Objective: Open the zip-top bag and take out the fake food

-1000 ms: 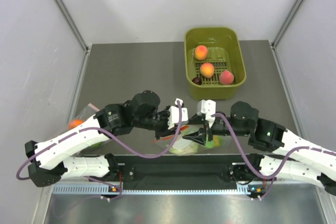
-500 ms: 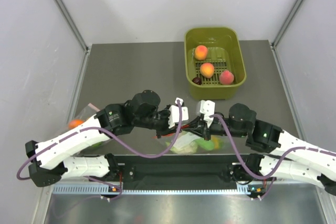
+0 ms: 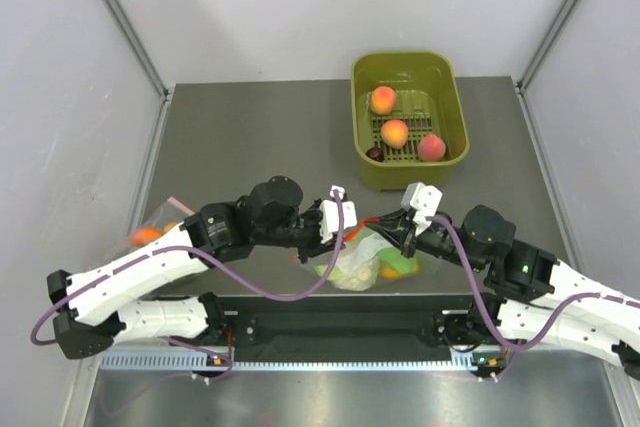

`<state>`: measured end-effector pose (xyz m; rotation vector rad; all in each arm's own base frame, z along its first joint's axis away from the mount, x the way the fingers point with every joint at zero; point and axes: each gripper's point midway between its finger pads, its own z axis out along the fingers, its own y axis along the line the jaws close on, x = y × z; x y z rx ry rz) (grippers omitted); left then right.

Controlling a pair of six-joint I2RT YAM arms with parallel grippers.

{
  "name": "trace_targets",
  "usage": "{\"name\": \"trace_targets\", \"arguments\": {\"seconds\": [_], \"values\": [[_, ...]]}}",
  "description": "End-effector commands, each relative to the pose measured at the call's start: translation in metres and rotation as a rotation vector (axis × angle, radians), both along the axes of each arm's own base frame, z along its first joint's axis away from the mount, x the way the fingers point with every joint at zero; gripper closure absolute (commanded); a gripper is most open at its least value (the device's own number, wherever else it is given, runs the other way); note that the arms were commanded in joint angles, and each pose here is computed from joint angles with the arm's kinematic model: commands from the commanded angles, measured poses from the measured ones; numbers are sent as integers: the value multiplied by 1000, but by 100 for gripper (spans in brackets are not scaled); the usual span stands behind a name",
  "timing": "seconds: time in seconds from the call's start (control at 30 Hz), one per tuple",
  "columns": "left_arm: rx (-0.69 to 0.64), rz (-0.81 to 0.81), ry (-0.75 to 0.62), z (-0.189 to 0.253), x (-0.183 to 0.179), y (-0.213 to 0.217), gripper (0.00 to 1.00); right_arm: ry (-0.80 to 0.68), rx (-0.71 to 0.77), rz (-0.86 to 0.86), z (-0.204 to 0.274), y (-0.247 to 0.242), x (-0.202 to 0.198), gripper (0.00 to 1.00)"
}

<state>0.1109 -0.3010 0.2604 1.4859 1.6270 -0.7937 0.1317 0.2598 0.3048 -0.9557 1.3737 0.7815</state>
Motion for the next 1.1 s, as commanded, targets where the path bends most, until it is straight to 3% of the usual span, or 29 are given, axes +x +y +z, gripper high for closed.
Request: {"name": "trace_targets", "arguments": {"seconds": [0.0,0.33,0.6,1.07], "values": [[58,12,55,-15,-12,18,100,-120,191,-235,75,-34,31,100],[74,93,53,-13,-7,34,100,-138,128,-446,74,-50,67,100],[209,296,84,-45,10,60,100,-90,102,-485,65,-47,103,100],[169,279,132,-49,-2,61,100,32,88,-570,32,-75,150,100]]}}
